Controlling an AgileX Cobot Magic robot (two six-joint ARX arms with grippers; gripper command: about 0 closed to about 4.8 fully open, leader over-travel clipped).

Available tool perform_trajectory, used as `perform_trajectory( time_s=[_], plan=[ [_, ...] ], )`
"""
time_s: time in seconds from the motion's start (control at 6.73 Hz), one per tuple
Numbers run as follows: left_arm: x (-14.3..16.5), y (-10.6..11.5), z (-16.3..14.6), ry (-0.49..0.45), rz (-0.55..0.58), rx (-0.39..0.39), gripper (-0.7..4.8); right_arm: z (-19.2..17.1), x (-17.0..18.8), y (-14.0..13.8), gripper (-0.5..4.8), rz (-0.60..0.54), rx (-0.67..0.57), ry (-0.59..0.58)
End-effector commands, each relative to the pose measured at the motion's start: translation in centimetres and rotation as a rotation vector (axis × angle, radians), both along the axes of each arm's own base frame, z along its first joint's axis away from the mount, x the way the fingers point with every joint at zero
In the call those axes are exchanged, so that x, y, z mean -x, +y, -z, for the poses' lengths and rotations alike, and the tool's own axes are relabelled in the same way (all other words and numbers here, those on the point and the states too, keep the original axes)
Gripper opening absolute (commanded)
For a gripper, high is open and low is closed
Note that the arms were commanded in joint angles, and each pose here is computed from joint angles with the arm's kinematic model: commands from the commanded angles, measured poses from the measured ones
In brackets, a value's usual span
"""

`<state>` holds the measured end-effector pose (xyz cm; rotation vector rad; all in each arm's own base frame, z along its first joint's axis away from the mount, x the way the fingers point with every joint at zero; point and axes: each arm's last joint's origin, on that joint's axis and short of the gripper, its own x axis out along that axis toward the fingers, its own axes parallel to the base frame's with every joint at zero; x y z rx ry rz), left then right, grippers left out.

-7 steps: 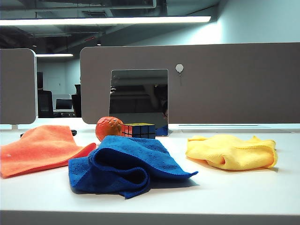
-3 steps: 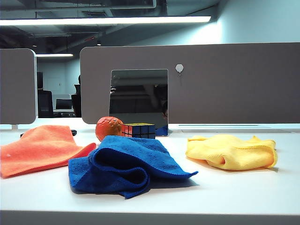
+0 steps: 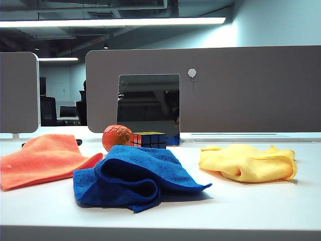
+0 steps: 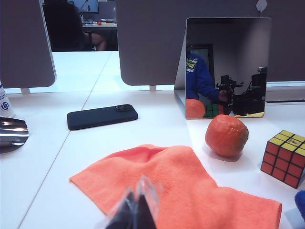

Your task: Pick up a rag that is the same color as the top surface of the Rubik's Cube and cover the cube with it.

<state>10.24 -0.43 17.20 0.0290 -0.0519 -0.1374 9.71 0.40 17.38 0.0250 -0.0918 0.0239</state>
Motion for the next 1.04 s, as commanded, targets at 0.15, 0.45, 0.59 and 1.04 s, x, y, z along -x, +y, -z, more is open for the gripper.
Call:
perform_trajectory(
  time_s=[0.15, 0.45, 0.59, 1.04],
  plan=[
    [0.0, 0.0, -0.2, -0.015, 0.002, 0.001, -0.05, -0.1, 0.0, 0.0, -0.05, 0.002, -0.002, -0.015],
    [0.2, -0.3, -1.3, -0.073, 0.110, 0.016, -0.06, -1.3, 0.2, 0.0, -0.05, -0.002, -0.004, -0.089],
    [0.5, -0.3, -2.6, -0.063, 0.116, 0.004, -0.06, -2.7, 0.6, 0.0, -0.05, 0.000, 0.008, -0.116],
    [2.4, -0.5, -7.5, -0.011, 0.186, -0.021, -0.06, -8.5, 2.1, 0.1, -0.05, -0.068, 0.141, -0.013]
  ],
)
